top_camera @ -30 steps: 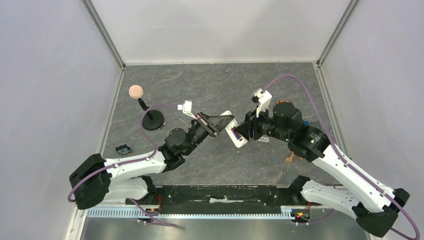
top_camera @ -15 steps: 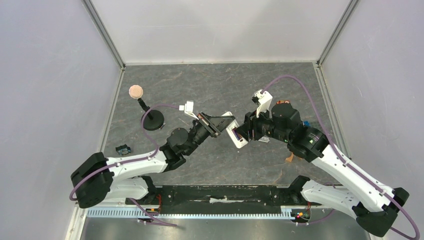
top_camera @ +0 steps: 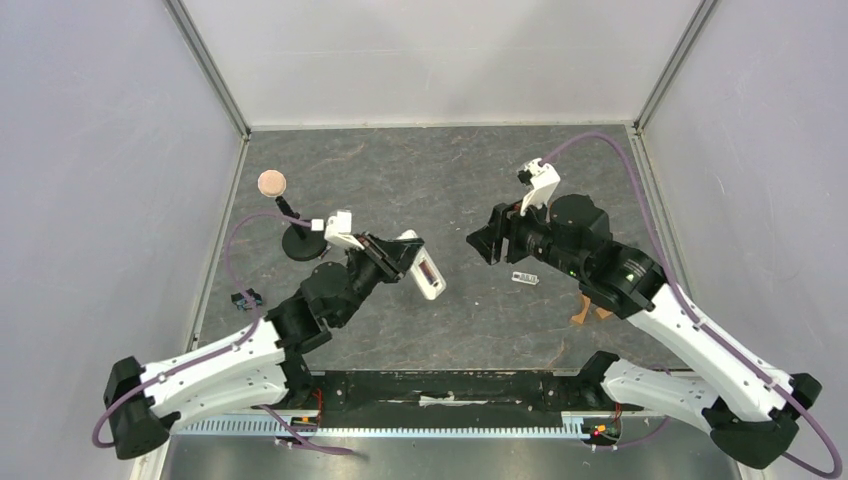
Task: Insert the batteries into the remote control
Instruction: Load the battery into the remote control, then move the battery to the center of the board.
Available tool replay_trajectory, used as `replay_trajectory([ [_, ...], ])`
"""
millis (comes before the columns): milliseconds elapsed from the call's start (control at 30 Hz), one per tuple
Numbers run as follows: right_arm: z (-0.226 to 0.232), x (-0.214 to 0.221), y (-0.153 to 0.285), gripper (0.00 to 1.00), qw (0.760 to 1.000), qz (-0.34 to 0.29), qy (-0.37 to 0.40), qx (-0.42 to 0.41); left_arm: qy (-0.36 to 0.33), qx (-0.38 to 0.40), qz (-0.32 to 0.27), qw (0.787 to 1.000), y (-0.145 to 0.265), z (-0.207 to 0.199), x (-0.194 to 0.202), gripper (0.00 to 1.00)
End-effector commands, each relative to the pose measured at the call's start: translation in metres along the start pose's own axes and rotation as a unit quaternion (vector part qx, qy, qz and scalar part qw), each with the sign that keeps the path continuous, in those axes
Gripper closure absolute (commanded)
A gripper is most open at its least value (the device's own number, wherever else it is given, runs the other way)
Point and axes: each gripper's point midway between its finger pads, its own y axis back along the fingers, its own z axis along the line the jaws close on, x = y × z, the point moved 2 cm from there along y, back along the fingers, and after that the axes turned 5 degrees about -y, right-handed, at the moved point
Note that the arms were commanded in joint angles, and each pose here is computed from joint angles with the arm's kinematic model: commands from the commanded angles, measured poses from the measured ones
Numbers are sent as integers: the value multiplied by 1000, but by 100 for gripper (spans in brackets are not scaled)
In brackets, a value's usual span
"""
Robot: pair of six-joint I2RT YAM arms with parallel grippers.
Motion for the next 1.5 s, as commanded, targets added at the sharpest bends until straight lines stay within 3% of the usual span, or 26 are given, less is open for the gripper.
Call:
replay_trajectory([
  [0,-11,5,-29,37,999,-14,-17,26,-95,-89,-7,991,26,32,-22,98],
  [233,-14,44,-109,27,999,3,30,-14,-169,-162,-4,972,83,54,-65,98],
  [533,57,104,-238,8,984,49,146,-85,-235,-256,-36,937,134,71,-123,98],
  [667,89,132,-284,6,975,50,187,-112,-271,-306,-65,910,150,76,-152,98],
  [800,107,154,-326,7,972,42,205,-109,-279,-324,-99,899,164,71,-178,98],
  [1267,100,193,-406,6,965,9,251,-74,-263,-298,-112,911,167,59,-187,98],
  [1467,82,204,-424,11,970,30,236,-50,-271,-294,-104,911,160,53,-187,98],
])
